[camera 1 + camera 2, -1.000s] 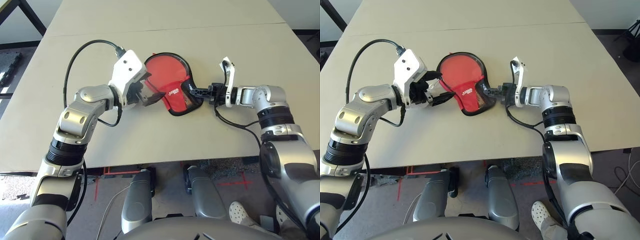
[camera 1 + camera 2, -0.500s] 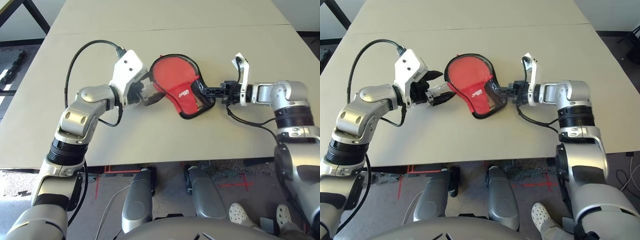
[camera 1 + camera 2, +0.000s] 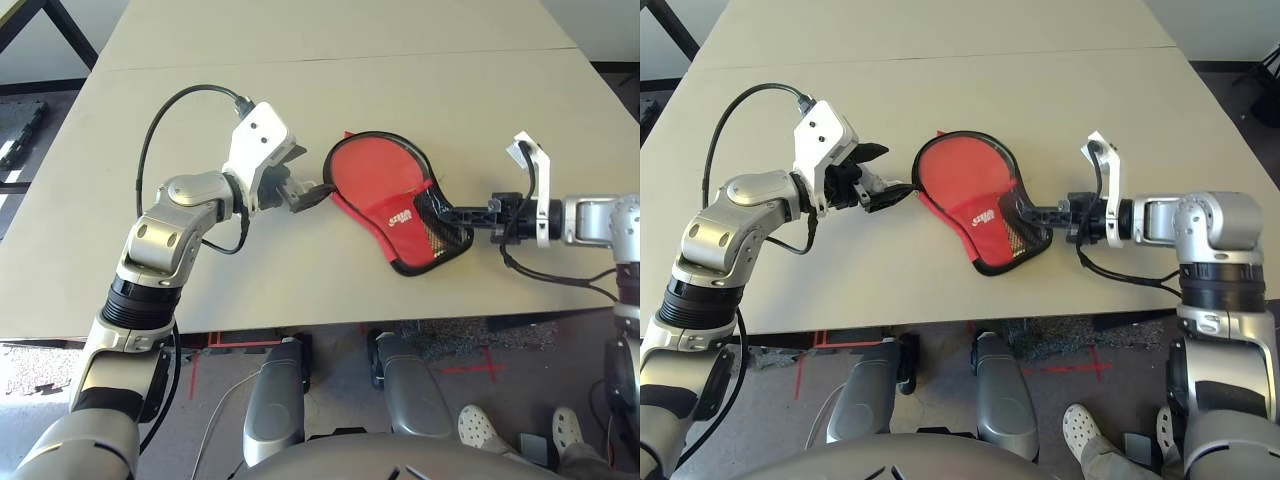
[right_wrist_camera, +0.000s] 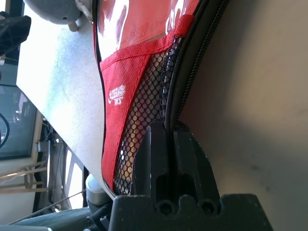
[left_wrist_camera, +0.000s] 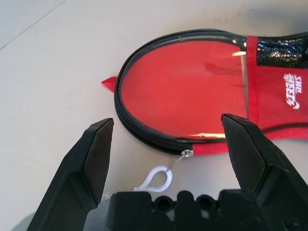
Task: Store the ping-pong paddle in its case and zip it.
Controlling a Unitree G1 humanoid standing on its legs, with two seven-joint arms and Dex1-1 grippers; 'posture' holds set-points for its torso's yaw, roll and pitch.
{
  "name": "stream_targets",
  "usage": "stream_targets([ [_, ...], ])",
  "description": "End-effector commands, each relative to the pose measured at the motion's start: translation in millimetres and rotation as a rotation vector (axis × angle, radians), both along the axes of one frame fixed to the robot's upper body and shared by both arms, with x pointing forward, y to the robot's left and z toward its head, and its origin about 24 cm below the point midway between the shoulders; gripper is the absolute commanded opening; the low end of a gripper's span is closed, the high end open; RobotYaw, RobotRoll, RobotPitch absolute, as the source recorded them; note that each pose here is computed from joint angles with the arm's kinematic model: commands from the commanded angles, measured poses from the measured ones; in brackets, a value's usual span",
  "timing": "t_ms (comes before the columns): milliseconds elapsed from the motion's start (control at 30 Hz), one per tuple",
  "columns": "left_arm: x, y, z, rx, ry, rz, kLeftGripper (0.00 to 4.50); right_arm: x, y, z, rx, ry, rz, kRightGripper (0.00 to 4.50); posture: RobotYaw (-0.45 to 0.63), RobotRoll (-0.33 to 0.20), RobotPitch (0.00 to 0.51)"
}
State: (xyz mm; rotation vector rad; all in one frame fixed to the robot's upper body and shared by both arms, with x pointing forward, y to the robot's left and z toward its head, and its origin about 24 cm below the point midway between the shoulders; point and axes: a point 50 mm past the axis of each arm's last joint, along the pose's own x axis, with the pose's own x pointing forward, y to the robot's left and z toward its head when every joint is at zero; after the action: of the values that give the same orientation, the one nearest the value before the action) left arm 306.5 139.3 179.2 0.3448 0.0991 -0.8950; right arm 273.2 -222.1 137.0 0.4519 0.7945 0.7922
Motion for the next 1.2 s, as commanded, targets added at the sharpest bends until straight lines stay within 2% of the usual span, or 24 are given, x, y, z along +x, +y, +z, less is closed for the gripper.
stream_targets([
  [33, 0.2, -0.7, -4.7, 0.007, 0.01, -0.004, 4.5, -11.6, 5.1, -4.4, 0.018, 0.021, -0.011, 0.02, 0.02, 0.0, 0.235],
  [367, 1.3, -2.1, -6.1, 0.004, 0.011, -0.009, 4.5, -28.4, 10.5, -15.5, 0.038, 0.028, -0.047, 0.02, 0.01, 0.0, 0.237],
  [667, 2.2, -1.7, -6.7, 0.003, 0.007, -0.009, 4.5, -30.3, 11.7, -14.6, 0.023, 0.022, -0.056, 0.02, 0.01, 0.0, 0.236],
  [800, 2.4, -1.9, -6.8, 0.003, 0.005, -0.009, 4.5, -27.5, 2.6, -4.9, 0.018, 0.0, -0.054, 1.12, 0.01, 0.0, 0.229],
  [867, 2.5, -1.7, -6.3, 0.003, 0.003, -0.01, 4.5, -26.3, -3.9, -0.5, 0.001, -0.01, -0.058, 1.85, 0.01, 0.0, 0.229],
  [1033, 1.3, 1.1, -3.3, 0.006, -0.002, -0.009, 4.5, -15.0, -37.4, 30.3, -0.081, -0.138, -0.069, 3.72, 0.01, 0.0, 0.224],
  [1100, 1.3, 1.9, -0.1, 0.002, -0.011, -0.007, 4.5, -6.6, -45.3, 38.1, -0.14, -0.234, -0.052, 4.45, 0.0, 0.0, 0.219],
  [1200, 2.6, 4.1, 10.6, -0.028, -0.036, 0.003, 4.5, 13.4, -55.9, 45.7, -0.239, -0.399, 0.002, 4.48, 0.0, 0.0, 0.209],
])
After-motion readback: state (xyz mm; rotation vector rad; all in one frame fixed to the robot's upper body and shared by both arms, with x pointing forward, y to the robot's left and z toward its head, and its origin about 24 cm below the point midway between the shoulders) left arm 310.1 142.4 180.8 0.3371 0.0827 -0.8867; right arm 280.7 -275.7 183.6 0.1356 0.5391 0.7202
